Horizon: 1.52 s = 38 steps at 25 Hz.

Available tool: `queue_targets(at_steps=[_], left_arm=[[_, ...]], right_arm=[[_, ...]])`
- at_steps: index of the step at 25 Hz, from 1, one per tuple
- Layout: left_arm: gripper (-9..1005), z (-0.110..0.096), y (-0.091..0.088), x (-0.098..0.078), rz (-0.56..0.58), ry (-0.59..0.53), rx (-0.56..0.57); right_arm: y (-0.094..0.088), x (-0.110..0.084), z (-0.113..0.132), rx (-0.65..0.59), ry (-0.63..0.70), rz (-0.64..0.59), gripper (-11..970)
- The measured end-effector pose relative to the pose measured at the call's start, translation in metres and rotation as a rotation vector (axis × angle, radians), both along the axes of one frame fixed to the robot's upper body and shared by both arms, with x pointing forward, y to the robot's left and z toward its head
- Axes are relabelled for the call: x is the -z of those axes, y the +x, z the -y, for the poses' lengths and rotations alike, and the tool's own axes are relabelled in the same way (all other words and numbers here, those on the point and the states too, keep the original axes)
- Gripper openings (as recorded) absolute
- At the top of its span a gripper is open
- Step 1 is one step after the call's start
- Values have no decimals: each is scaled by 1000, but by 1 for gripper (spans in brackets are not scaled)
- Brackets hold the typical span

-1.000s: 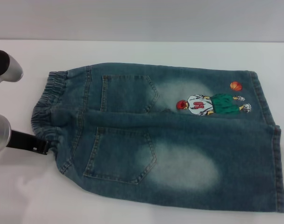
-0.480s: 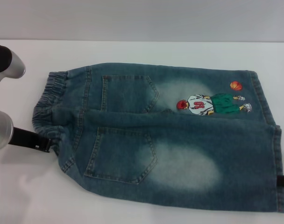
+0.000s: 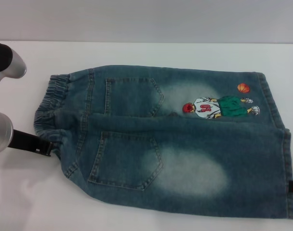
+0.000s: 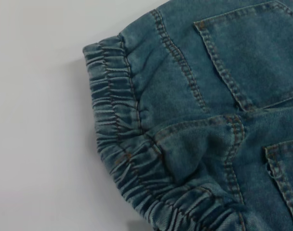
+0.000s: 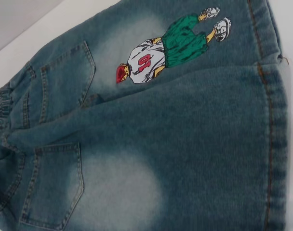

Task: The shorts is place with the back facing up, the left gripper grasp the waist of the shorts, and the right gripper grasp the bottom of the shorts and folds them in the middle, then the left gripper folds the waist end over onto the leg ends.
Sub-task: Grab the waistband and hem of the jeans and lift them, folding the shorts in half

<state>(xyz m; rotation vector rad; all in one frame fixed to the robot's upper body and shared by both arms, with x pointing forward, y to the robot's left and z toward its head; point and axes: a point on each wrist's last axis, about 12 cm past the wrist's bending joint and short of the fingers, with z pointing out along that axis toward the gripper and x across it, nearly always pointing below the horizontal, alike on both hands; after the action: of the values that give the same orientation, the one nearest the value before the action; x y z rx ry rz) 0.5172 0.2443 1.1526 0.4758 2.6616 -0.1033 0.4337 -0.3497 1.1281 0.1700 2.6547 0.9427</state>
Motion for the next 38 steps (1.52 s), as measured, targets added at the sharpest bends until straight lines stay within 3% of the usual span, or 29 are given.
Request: queue_targets(at_steps=[20,38], left_arm=[[94,4,3,-2,-4,5,13],[93,7,6,-5,3,6,31]], right_arm=[[-10,18,9,66,-37,-75,706],[-5,25,2,39,-23,-74,706]])
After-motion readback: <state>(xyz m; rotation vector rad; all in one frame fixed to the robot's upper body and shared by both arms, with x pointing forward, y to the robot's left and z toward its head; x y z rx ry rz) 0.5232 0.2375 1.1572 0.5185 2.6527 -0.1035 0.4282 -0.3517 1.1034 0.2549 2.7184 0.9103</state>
